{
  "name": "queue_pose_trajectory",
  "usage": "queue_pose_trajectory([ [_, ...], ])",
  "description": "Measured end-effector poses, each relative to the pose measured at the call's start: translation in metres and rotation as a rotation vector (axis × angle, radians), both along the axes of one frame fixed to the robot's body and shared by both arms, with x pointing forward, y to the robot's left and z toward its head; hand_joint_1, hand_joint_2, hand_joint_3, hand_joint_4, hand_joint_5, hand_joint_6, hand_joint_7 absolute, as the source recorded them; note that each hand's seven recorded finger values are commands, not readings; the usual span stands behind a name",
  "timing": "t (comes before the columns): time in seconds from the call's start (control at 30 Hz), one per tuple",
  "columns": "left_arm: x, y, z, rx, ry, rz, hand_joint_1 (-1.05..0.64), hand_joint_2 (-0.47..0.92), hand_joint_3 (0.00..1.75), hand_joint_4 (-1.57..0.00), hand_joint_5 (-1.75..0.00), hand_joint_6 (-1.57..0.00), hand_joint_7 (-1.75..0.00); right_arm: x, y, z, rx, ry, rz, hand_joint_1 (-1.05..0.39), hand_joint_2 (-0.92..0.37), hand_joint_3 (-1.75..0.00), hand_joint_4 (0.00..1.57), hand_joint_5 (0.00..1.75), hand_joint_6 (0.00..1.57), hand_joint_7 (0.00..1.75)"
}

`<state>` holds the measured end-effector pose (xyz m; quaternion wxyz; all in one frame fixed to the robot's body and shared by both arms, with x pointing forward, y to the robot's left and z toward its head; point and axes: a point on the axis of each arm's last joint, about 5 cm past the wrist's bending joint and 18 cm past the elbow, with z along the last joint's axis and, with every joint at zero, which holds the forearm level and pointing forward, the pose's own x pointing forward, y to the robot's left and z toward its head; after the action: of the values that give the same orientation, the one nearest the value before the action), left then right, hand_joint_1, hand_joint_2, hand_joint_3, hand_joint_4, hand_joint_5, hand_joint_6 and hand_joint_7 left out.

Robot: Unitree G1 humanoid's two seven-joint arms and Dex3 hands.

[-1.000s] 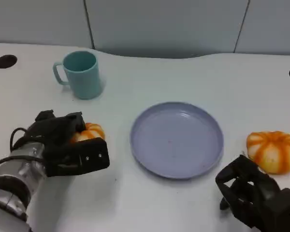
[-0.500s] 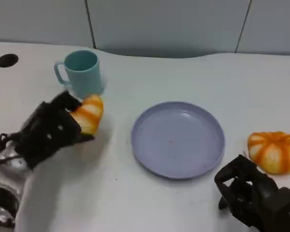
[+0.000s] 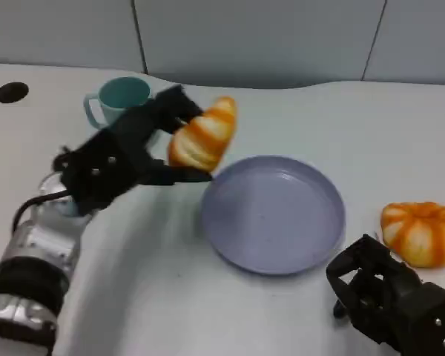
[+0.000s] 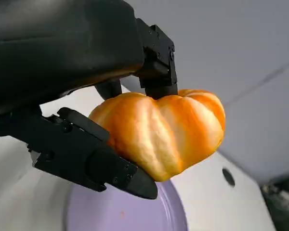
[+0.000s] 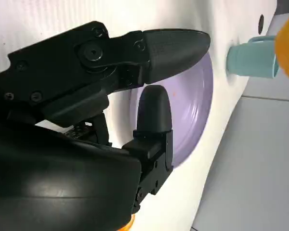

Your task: Grasp the bread from the table and place it into the plate.

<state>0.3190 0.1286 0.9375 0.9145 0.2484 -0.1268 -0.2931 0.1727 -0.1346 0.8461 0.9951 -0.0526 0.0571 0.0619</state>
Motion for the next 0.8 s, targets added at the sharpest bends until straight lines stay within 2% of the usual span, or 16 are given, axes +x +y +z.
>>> queue_pose_trajectory([
  [0.1, 0.000, -0.007, -0.001, 0.028, -0.003, -0.020, -0.17, 0.87, 0.04, -0.88, -1.75, -0.70, -1.75, -0.001, -0.001, -0.0009, 0.000, 0.000, -0.001, -0.28, -0.92, -0.35, 0.60, 1.75, 0.37, 1.75],
  [0.3, 0.006, -0.061, 0.006, 0.233, -0.015, -0.117, -0.20, 0.87, 0.04, -0.91, -1.75, -0.68, -1.75, 0.002, 0.000, 0.0000, 0.005, -0.022, 0.016, -0.30, -0.92, -0.35, 0.59, 1.75, 0.37, 1.75],
  [0.4, 0.007, -0.077, 0.008, 0.302, -0.021, -0.141, -0.21, 0.87, 0.03, -0.90, -1.75, -0.66, -1.75, 0.001, 0.000, -0.0005, 0.004, -0.018, 0.012, -0.30, -0.92, -0.35, 0.58, 1.75, 0.37, 1.75],
  [0.5, 0.007, -0.079, 0.005, 0.355, -0.013, -0.135, -0.28, 0.87, 0.03, -0.76, -1.75, -0.52, -1.75, 0.001, 0.000, -0.0006, 0.005, -0.017, 0.012, -0.30, -0.92, -0.35, 0.61, 1.75, 0.37, 1.75],
  [0.53, 0.008, -0.079, 0.003, 0.390, -0.001, -0.130, -0.36, 0.87, 0.03, -0.65, -1.71, -0.42, -1.70, 0.001, 0.000, -0.0006, 0.007, -0.017, 0.012, -0.30, -0.92, -0.35, 0.62, 1.75, 0.37, 1.75],
  [0.6, 0.008, -0.077, -0.001, 0.456, 0.021, -0.123, -0.40, 0.87, 0.02, -0.58, -1.70, -0.36, -1.68, 0.001, 0.000, -0.0008, 0.011, -0.019, 0.012, -0.30, -0.92, -0.35, 0.62, 1.75, 0.37, 1.75],
  [0.63, 0.008, -0.077, -0.002, 0.486, 0.024, -0.125, -0.46, 0.87, 0.01, -0.44, -1.48, -0.38, -1.30, 0.001, 0.001, -0.0011, 0.012, -0.019, 0.012, -0.30, -0.92, -0.35, 0.63, 1.75, 0.37, 1.75],
  [0.67, 0.008, -0.076, -0.003, 0.515, 0.020, -0.132, -0.52, 0.87, 0.01, -0.34, -1.24, -0.47, -0.85, 0.001, 0.001, -0.0012, 0.014, -0.018, 0.012, -0.30, -0.92, -0.35, 0.63, 1.75, 0.37, 1.75],
  [0.73, 0.008, -0.075, -0.002, 0.586, -0.009, -0.149, -0.57, 0.89, 0.00, -0.25, -1.03, -0.51, -0.51, 0.001, 0.001, -0.0013, 0.018, -0.018, 0.012, -0.30, -0.92, -0.35, 0.63, 1.75, 0.37, 1.75],
  [0.77, 0.009, -0.075, -0.001, 0.614, -0.027, -0.156, -0.60, 0.90, 0.00, -0.20, -0.82, -0.49, -0.33, 0.001, 0.001, -0.0013, 0.019, -0.017, 0.012, -0.30, -0.92, -0.35, 0.63, 1.75, 0.37, 1.75],
  [0.8, 0.010, -0.076, 0.001, 0.642, -0.053, -0.163, -0.62, 0.91, 0.00, -0.20, -0.72, -0.49, -0.24, 0.001, 0.001, -0.0014, 0.018, -0.017, 0.012, -0.30, -0.92, -0.35, 0.63, 1.75, 0.37, 1.75],
])
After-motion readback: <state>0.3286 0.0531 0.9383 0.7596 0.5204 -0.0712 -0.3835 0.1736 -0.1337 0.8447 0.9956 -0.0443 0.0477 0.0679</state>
